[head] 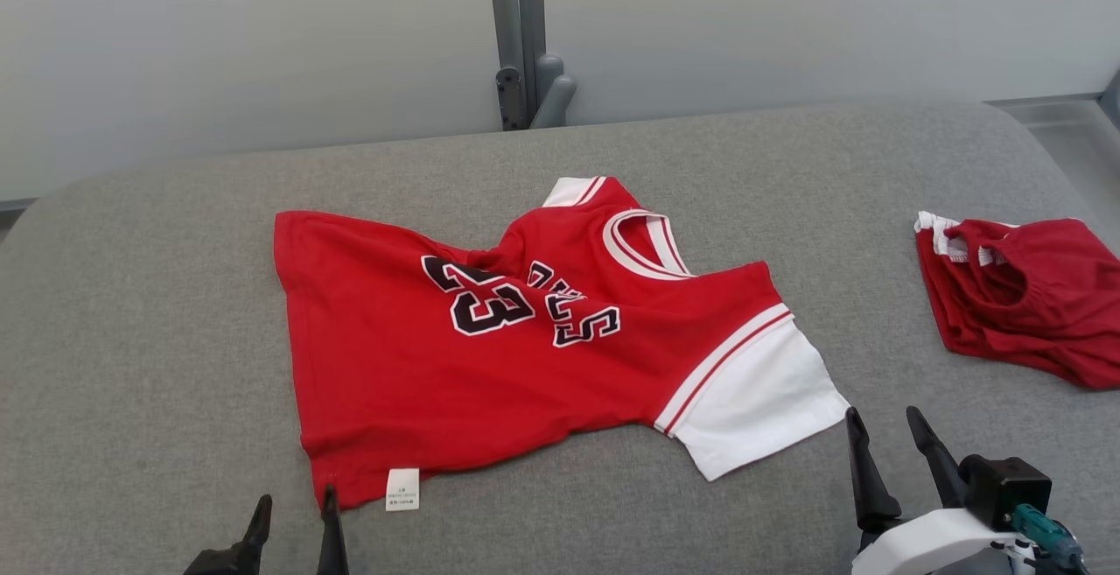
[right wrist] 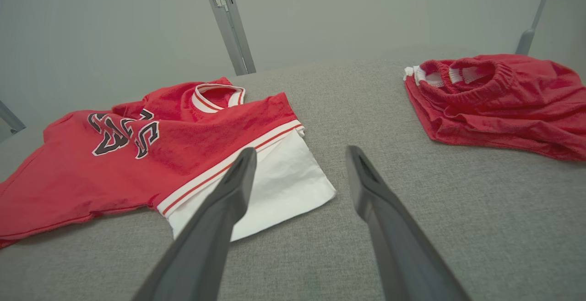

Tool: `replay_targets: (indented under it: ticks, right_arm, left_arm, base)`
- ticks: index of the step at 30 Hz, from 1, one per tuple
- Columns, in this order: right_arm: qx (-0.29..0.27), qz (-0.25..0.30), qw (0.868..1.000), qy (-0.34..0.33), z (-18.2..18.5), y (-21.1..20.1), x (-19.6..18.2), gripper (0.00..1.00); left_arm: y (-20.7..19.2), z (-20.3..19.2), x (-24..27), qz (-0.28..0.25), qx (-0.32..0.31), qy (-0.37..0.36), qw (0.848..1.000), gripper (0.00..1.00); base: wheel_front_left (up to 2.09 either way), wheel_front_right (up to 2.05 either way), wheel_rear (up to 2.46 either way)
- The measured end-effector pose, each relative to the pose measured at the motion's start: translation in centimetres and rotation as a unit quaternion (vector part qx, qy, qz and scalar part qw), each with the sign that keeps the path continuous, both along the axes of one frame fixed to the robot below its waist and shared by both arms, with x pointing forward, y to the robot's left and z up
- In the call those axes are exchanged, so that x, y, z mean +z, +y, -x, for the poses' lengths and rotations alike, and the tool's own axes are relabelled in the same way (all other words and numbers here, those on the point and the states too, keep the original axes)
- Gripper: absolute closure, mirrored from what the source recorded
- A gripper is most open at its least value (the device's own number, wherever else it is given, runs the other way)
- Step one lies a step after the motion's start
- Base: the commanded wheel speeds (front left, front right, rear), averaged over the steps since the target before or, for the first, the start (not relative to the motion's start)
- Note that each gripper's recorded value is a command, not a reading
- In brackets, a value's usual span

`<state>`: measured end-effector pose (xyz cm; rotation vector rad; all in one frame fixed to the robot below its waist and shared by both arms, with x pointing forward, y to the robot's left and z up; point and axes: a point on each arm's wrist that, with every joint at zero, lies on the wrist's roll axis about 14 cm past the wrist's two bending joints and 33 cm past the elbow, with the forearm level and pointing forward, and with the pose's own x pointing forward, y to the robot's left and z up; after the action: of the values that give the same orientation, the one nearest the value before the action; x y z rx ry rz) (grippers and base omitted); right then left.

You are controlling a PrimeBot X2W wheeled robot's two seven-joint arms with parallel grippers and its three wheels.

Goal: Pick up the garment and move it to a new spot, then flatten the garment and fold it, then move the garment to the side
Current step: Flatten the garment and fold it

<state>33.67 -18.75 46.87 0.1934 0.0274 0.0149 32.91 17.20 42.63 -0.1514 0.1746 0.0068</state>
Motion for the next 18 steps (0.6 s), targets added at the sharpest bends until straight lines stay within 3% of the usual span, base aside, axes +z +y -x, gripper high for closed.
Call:
replay_targets:
  ticks: [18]
  right_arm:
    - [-0.005,0.004,0.998,0.063,-2.7,-0.8,-3.8,0.0]
  left_arm:
    - [-2.1,-3.4,-5.3,0.053,-0.014,0.088,0.995,0.0]
  base:
    - [0.0,0.0,0.0]
